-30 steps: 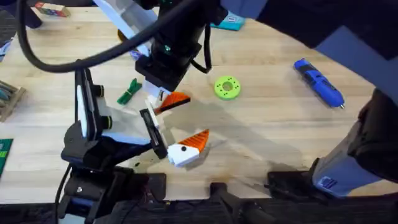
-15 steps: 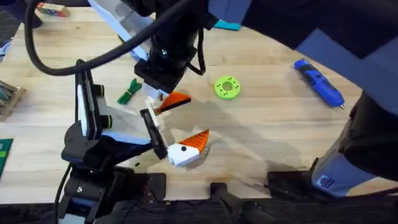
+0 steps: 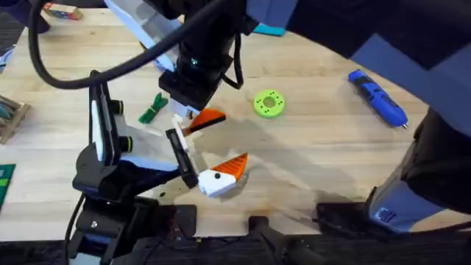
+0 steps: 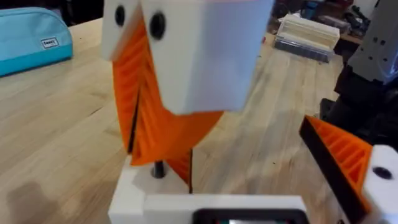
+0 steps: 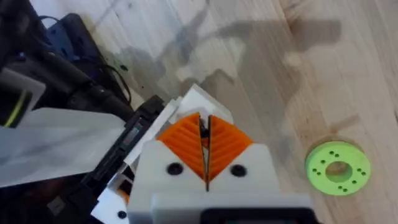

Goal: Pick up the gripper from the table and insert it into the empty holder that is missing its gripper. Then pick up a screw, insert it into the mounting hole, and use the screwdriver to tighten it. Finally, clean up the table by picking up the vegetable and placing it into the bucket.

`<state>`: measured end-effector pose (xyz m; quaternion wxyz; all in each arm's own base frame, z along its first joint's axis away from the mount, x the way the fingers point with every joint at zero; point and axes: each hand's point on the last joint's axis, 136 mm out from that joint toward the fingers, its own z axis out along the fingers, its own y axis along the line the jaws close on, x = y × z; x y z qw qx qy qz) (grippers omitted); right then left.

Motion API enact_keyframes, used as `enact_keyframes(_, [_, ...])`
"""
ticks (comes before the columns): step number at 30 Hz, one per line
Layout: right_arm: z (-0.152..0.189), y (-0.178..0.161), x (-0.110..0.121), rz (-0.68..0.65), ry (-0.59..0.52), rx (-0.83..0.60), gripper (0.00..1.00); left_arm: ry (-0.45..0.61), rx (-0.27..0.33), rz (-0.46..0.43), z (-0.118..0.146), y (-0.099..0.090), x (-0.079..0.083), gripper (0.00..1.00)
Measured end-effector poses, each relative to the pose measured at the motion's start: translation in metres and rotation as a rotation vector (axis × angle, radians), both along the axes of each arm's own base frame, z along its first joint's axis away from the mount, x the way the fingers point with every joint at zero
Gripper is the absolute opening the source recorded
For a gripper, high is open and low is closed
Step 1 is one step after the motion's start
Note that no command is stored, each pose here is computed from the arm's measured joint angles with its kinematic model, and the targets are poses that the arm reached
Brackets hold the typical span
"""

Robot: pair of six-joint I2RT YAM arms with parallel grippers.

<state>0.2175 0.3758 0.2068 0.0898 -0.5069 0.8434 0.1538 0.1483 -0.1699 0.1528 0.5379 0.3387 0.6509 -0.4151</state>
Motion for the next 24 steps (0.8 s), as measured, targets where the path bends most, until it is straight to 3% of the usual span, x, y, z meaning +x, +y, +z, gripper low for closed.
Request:
enact_keyframes(15, [-0.003, 0.005, -0.005, 0.016, 0.004, -0.004, 0.007, -0.007, 0.003, -0.001, 0.0, 0.0, 0.0, 0.983])
enact_keyframes(17, [-0.003, 0.005, -0.005, 0.016, 0.004, -0.003, 0.044, -0.008, 0.003, -0.001, 0.0, 0.0, 0.0, 0.983])
enact_keyframes(20, [-0.003, 0.005, -0.005, 0.017, 0.005, -0.004, 0.198, -0.01, 0.004, -0.001, 0.0, 0.0, 0.0, 0.983])
enact_keyframes(21, [-0.004, 0.003, -0.003, 0.009, -0.003, -0.009, 0.413, -0.009, 0.004, 0.0, 0.0, 0.0, 0.0, 0.983])
enact_keyframes(24, [-0.003, -0.003, 0.008, -0.014, -0.028, -0.024, 0.831, -0.005, 0.002, 0.002, 0.0, 0.0, 0.0, 0.983])
